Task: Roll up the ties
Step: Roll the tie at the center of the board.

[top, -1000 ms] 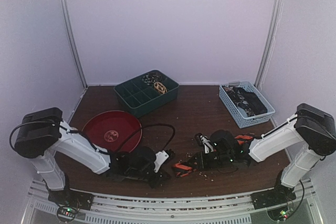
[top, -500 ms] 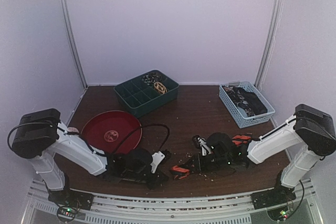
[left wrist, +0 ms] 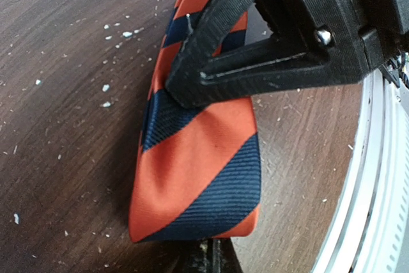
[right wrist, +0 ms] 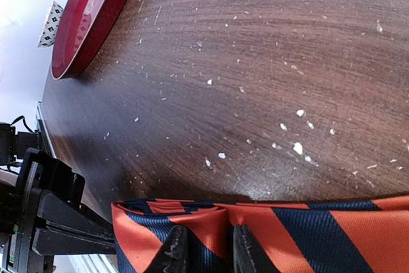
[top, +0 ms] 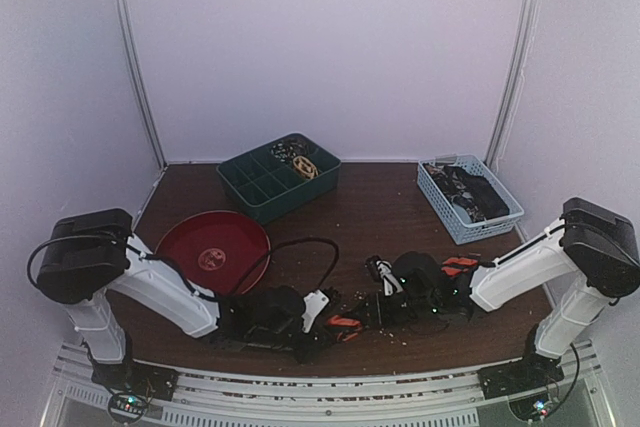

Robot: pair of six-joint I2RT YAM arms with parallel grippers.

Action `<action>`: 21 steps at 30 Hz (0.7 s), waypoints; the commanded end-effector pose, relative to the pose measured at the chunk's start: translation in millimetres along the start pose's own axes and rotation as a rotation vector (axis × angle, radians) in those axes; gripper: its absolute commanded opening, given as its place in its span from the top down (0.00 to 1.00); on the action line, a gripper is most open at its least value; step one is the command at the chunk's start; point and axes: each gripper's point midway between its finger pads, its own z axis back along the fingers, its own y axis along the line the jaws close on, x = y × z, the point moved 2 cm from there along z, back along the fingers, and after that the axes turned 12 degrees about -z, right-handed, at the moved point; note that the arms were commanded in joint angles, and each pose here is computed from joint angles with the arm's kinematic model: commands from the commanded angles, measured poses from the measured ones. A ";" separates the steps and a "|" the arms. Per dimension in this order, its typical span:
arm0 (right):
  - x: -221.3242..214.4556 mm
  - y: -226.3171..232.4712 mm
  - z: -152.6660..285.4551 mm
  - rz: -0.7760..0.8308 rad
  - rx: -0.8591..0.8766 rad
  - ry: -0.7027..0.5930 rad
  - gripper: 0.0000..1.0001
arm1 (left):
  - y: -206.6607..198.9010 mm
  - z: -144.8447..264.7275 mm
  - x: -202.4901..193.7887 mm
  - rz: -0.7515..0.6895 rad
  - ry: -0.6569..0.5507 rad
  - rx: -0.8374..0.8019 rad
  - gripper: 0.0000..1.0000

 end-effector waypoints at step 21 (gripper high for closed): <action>2.4 -29.2 16.1 0.085 -0.134 -0.065 0.78 | 2.0 2.1 49.9 -0.100 -0.061 0.076 1.00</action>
